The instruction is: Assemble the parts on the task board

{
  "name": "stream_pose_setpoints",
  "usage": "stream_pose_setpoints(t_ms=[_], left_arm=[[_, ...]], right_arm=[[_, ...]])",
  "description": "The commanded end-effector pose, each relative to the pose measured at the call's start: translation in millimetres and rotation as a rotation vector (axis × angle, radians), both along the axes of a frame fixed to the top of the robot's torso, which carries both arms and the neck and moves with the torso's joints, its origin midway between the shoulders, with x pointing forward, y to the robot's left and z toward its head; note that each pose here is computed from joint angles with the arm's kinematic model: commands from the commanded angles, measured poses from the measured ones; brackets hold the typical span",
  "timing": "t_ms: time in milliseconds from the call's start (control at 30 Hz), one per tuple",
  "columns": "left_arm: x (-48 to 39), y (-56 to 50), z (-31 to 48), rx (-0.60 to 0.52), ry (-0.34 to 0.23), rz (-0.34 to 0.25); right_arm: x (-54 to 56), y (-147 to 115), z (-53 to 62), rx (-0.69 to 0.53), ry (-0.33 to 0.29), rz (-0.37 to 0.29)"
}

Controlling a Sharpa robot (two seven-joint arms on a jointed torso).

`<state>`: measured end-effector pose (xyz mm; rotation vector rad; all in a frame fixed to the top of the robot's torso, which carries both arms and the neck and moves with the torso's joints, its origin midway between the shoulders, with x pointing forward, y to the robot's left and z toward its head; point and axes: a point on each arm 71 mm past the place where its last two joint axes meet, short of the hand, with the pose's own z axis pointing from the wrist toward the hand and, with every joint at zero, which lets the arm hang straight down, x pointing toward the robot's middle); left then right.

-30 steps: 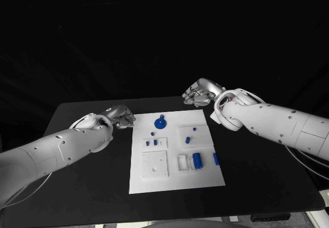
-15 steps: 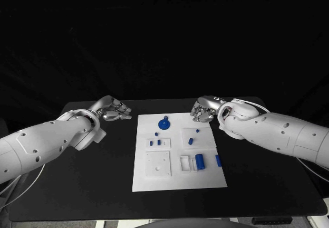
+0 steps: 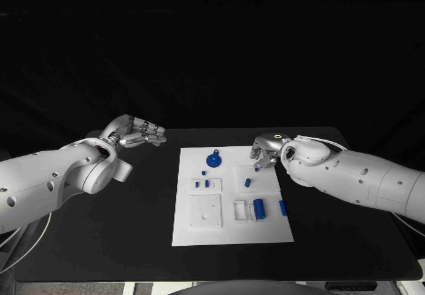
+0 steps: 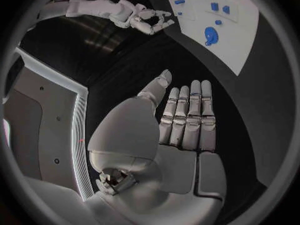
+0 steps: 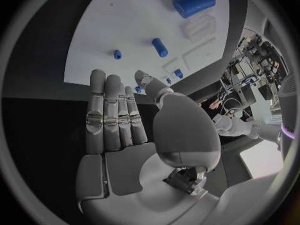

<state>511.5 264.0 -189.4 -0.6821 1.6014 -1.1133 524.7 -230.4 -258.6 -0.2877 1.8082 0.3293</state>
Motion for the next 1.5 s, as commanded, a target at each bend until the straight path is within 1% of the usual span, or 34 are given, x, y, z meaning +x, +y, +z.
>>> stream_pose_setpoints(t_ms=[33, 200, 467, 733, 967, 1500], left_arm=[[-1.4, -0.9, 3.9, -0.097, 0.007, 0.017], [-3.0, -2.5, 4.8, -0.113, 0.01, 0.011], [-3.6, -4.3, 5.0, -0.121, 0.012, 0.004], [-3.5, -5.5, 4.7, -0.125, 0.016, -0.001], [-3.7, -6.7, 4.4, -0.127, 0.021, -0.007], [-4.4, -8.5, 4.2, -0.129, 0.028, -0.016]], right_arm=[[1.0, -3.2, -5.2, -0.078, -0.01, -0.029], [1.6, -3.9, -10.8, -0.09, -0.013, -0.041], [0.1, 1.5, -19.7, -0.095, -0.008, -0.035], [0.2, 4.5, -25.0, -0.1, -0.001, -0.036], [-0.9, 5.0, -32.0, -0.11, 0.015, -0.04], [-1.7, 6.8, -43.4, -0.122, 0.024, -0.043]])
